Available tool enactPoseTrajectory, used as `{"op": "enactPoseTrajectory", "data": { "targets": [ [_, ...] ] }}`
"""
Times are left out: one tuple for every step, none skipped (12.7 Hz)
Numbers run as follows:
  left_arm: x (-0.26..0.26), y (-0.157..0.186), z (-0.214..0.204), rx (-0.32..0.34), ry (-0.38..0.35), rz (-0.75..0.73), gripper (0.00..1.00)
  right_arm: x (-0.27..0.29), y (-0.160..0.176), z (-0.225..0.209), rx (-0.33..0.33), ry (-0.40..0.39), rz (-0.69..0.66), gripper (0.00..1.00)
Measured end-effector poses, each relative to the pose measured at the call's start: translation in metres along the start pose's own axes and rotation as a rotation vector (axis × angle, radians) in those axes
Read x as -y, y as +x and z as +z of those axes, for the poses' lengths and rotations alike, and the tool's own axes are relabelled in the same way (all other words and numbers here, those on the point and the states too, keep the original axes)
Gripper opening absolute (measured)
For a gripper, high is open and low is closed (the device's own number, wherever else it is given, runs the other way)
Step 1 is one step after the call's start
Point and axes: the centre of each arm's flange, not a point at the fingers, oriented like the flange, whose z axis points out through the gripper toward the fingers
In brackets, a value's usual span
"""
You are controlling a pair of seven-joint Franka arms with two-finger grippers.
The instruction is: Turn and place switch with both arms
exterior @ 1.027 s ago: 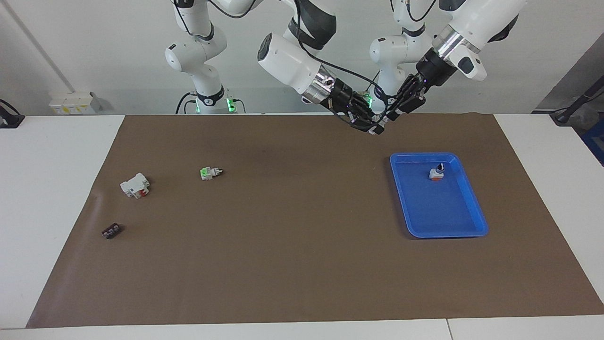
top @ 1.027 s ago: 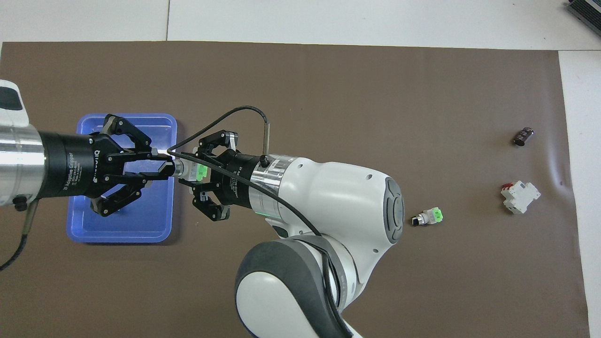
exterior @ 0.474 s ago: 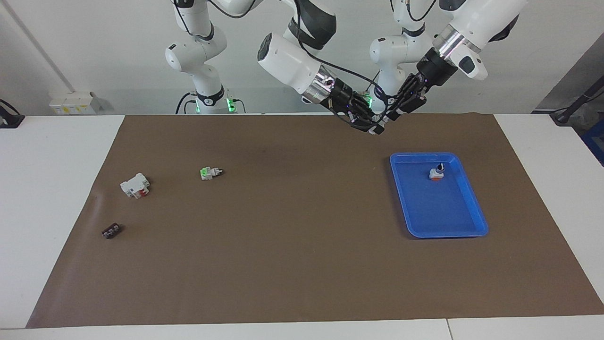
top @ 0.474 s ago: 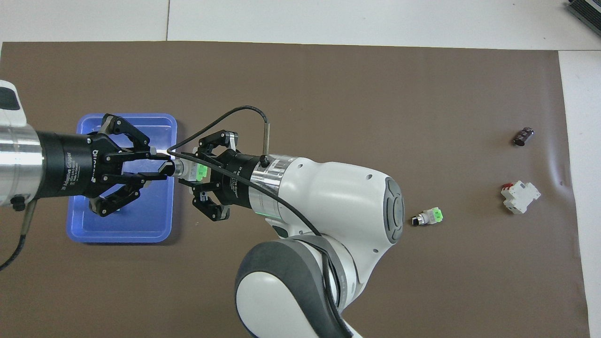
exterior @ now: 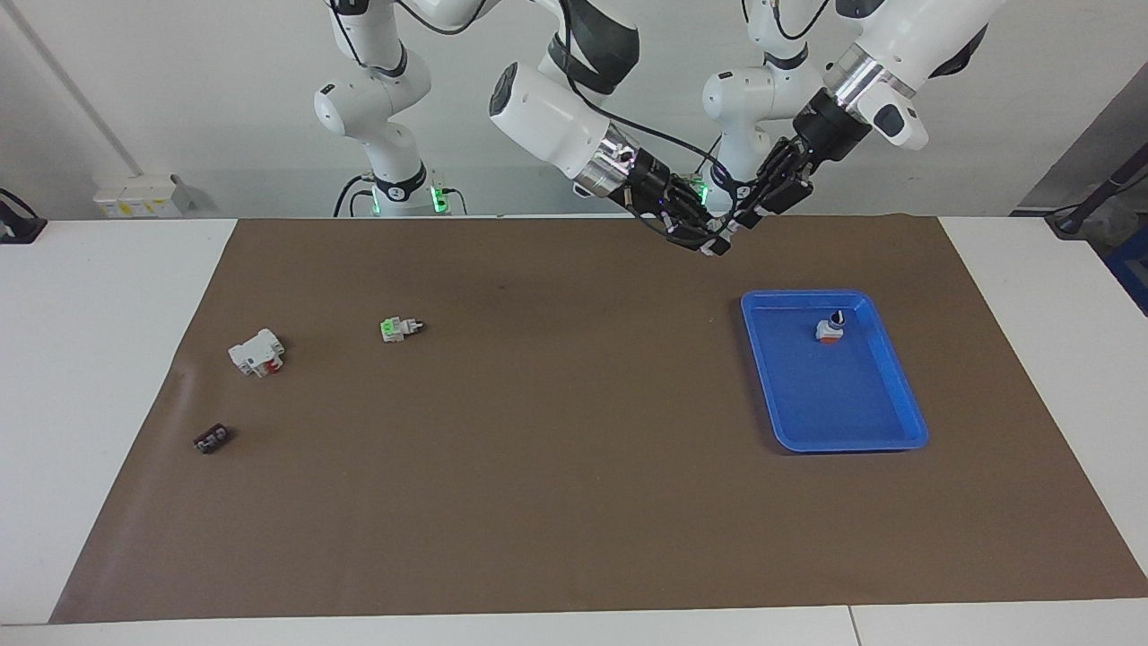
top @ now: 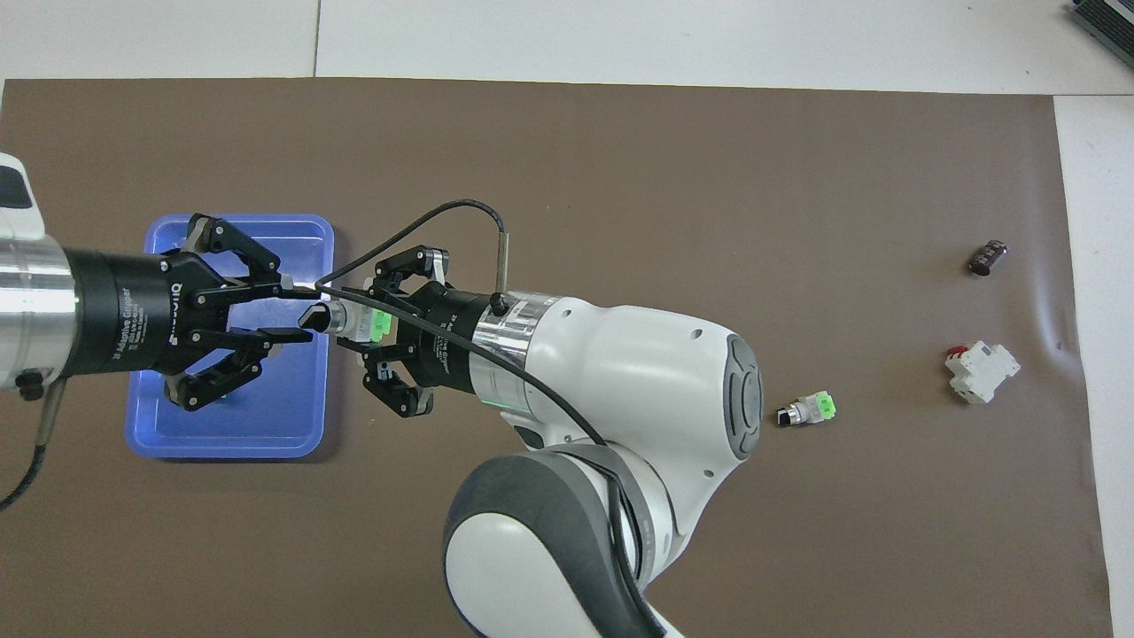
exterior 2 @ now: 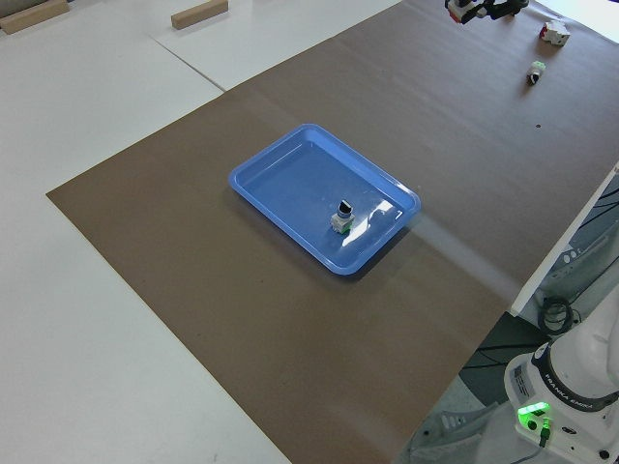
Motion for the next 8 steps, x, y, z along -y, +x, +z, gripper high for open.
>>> {"op": "enactPoseTrajectory", "data": {
  "targets": [
    [0.0001,-0.0002,-0.0002,0.000,0.000,0.000,0.35,0.0000,0.0000,0.0000,0.000,0.000,0.000,0.42],
    [0.0001,-0.0002,-0.0003,0.000,-0.001,-0.001,0.34,0.0000,0.0000,0.0000,0.000,0.000,0.000,0.42],
    [0.0001,-0.0002,-0.0003,0.000,-0.001,-0.001,0.33,0.0000,0.0000,0.0000,0.000,0.000,0.000,0.42],
    [0.0001,-0.0002,-0.0003,0.000,-0.001,-0.001,0.33,0.0000,0.0000,0.0000,0.000,0.000,0.000,0.42],
    [0.0001,-0.0002,-0.0003,0.000,-0.001,-0.001,0.33,-0.0001,0.0000,0.0001,0.000,0.000,0.000,0.42],
    [0.0001,-0.0004,-0.0003,0.000,0.000,-0.001,0.28,0.0000,0.0000,0.0000,0.000,0.000,0.000,0.42],
    [0.0003,-0.0007,-0.0002,0.000,0.001,-0.001,0.26,0.0003,0.0001,-0.0002,0.000,0.001,0.000,0.42],
    [0.0004,0.0001,-0.0006,-0.001,0.000,-0.003,0.19,0.0015,0.0003,-0.0014,0.000,0.005,0.000,0.42]
  ]
}}
